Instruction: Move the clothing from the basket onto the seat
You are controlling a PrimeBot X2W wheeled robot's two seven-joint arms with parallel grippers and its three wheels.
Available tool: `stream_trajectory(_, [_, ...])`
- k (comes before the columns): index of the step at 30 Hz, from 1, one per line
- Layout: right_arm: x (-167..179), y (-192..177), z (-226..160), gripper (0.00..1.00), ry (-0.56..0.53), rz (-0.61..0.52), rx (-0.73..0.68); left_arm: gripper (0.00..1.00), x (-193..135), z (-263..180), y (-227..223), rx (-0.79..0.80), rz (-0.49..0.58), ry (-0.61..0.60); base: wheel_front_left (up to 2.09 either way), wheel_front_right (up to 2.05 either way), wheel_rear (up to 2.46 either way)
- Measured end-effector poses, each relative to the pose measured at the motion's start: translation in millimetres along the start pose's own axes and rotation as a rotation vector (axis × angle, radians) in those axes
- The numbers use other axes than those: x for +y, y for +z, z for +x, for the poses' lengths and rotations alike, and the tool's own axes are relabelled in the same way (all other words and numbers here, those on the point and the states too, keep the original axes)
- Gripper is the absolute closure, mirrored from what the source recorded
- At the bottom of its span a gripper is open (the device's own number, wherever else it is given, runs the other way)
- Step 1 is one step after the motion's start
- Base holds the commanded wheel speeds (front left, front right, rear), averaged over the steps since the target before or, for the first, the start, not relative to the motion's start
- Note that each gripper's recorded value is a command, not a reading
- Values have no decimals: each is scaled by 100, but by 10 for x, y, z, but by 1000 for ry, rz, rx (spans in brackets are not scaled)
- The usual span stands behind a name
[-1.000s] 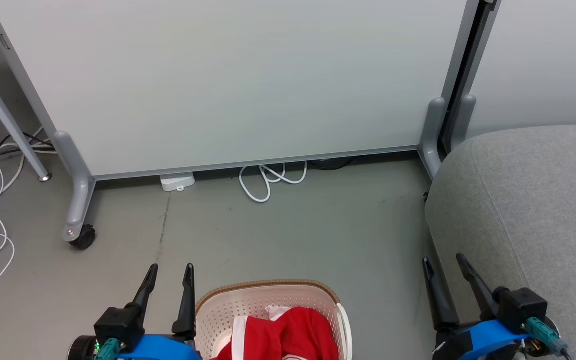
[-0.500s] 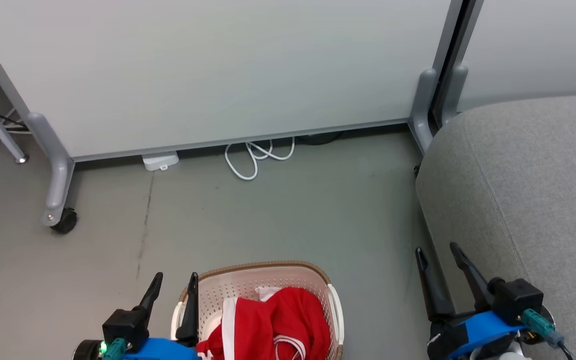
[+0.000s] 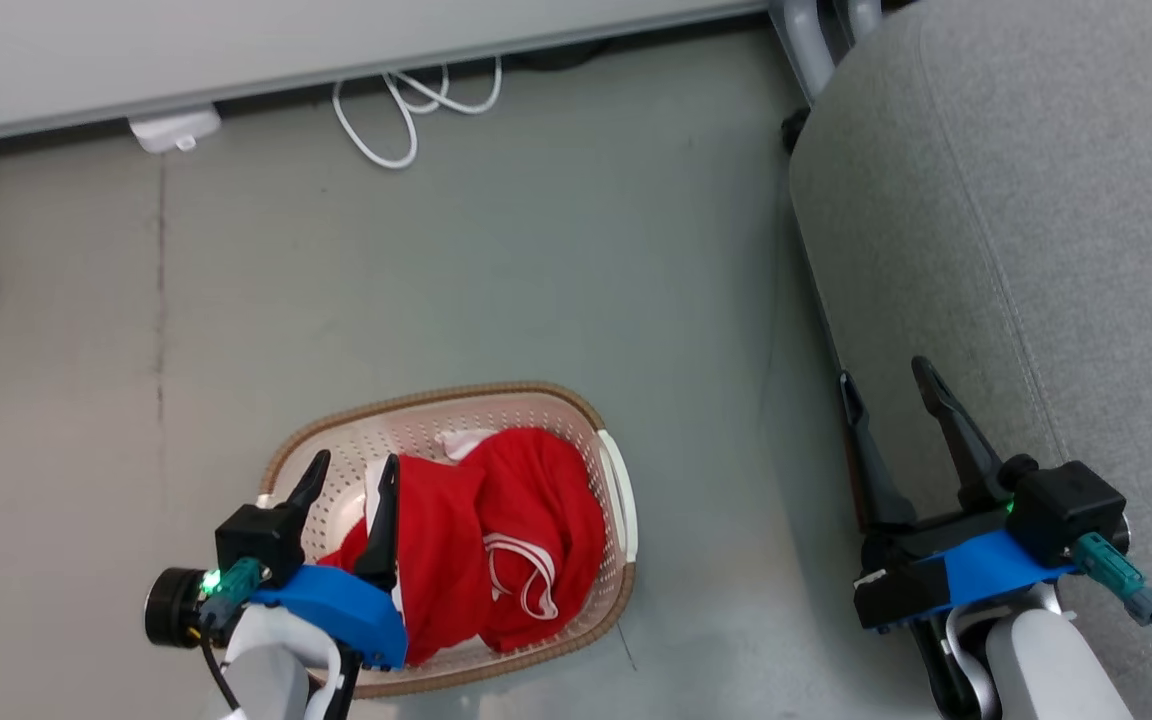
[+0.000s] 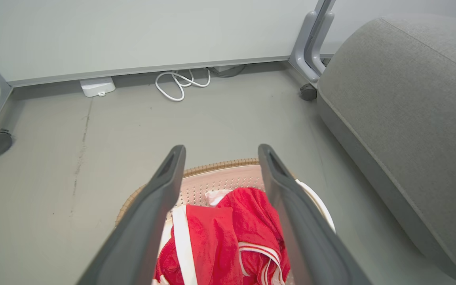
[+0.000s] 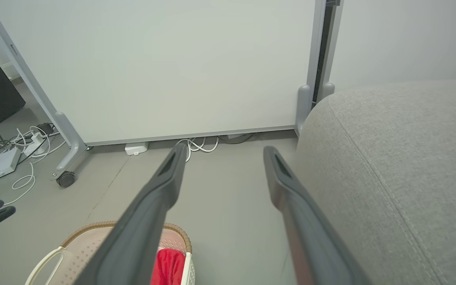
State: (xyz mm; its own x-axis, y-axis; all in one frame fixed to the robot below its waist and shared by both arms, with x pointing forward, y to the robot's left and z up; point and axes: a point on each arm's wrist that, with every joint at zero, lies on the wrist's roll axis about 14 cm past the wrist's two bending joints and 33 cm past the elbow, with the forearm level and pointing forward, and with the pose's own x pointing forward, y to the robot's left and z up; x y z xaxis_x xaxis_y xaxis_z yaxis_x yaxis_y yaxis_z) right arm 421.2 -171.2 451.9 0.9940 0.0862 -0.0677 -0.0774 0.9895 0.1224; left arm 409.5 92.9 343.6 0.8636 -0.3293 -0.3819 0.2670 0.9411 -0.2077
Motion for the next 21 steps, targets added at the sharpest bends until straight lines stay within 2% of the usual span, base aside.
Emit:
stream_trajectory(11, [-327,-391,280,0,-71,-11,73,0,-38,674,-742,219,13,-96,0,0,0])
stream_trajectory(13, [-416,-472,288,0,-94,-11,90,0,-28,779,-880,255,15,-106,0,0,0])
stream_trajectory(15, [-528,-607,261,0,-127,-1,122,0,-45,831,-1201,342,10,-123,0,0,0])
stream_trajectory(21, [-622,-831,301,0,-147,6,169,0,-78,1048,-1612,446,6,-158,0,0,0])
